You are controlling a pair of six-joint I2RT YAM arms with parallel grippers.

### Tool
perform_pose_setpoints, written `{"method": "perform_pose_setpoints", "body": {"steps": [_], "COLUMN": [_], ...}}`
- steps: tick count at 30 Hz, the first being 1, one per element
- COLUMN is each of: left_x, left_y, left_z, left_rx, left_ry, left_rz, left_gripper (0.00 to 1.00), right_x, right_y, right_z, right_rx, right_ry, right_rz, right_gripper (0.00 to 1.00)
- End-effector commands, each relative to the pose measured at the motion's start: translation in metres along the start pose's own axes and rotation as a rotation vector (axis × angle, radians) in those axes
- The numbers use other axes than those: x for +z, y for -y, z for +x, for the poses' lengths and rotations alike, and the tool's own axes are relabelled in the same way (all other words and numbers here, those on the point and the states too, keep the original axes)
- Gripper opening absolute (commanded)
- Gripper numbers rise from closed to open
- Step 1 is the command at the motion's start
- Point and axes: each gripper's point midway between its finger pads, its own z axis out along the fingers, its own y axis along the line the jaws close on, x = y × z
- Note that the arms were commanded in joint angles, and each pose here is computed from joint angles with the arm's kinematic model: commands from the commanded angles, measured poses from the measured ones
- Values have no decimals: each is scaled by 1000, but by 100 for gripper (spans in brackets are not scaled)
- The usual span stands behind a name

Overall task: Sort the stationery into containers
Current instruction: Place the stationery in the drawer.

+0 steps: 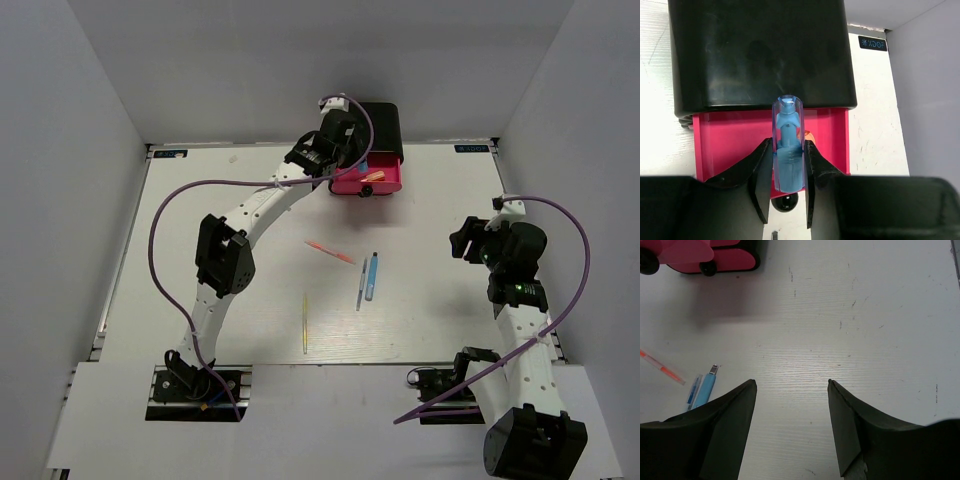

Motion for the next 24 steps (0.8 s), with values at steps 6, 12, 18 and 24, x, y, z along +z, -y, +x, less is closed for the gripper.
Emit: {"method": "perform_pose_setpoints", "body": {"steps": [6, 12, 18, 24], "left_x": [-3, -9, -25, -86], "left_y": [-2, 9, 20, 21], "left_z": [-7, -24, -45, -60], "left_rx": [-13, -14, -14, 57], "left_ry": [37, 73, 108, 126], "left_rz": [-8, 19, 46, 96], "left_gripper": [32, 63, 69, 23], "right_x": [1, 2, 3, -1], "right_y": [0, -2, -7, -56], "right_z": [-12, -11, -7, 11], "right_rx": [-17, -21, -39, -142], "right_ry": [48, 46, 32, 10], "right_rz": [-7, -20, -59, -375], "right_gripper": [65, 66, 66, 44]}}
